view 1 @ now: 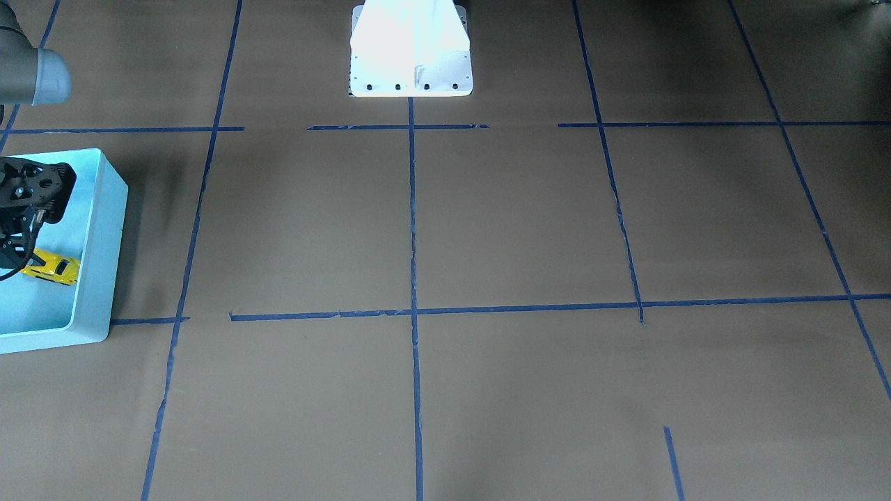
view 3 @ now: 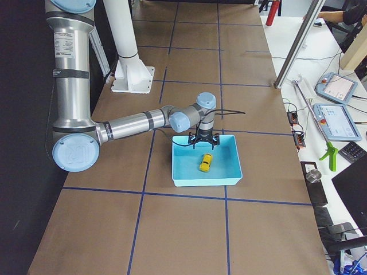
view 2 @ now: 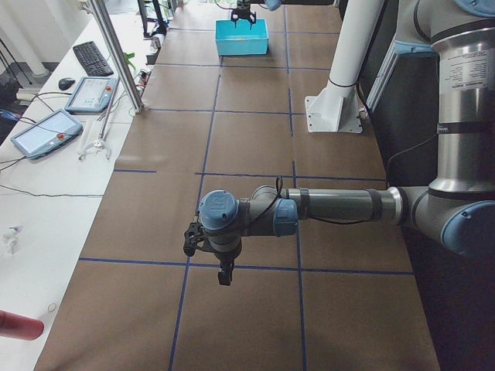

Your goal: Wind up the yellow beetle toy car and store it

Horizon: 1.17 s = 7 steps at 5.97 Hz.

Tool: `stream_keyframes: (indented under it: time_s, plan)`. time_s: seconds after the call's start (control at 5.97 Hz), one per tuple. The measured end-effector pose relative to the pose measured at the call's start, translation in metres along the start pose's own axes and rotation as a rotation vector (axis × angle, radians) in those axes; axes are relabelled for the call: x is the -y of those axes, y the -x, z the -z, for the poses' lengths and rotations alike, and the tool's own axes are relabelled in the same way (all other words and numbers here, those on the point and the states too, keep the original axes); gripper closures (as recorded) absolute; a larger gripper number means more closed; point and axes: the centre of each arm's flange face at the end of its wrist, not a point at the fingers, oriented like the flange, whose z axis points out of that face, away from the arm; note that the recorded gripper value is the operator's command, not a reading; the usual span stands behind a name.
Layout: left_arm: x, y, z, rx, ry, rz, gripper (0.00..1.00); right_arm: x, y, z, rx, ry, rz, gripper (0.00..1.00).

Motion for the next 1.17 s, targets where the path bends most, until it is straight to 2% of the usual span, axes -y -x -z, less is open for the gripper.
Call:
stream_keyframes:
  time_s: [0.17,0.5,0.84,1.01,1.17]
  plan:
    - [0.000,0.000,0.000,0.000,0.001,0.001,0.00,-0.048,-0.009,0.027,0.030,0.001,-0.157,0.00]
    - [0.002,-0.001,0.001,0.001,-0.002,-0.002,0.00,-0.136,-0.011,0.065,0.091,0.026,-0.545,0.00]
    - [0.009,-0.004,0.006,0.003,-0.012,-0.013,0.00,-0.175,-0.008,0.072,0.124,0.026,-0.959,0.00]
    - [0.017,-0.008,0.011,0.005,-0.023,-0.021,0.00,-0.182,-0.010,0.069,0.126,0.045,-1.212,0.00]
    - [0.020,-0.010,0.013,0.004,-0.027,-0.023,0.00,-0.184,-0.012,0.069,0.108,0.056,-1.401,0.00]
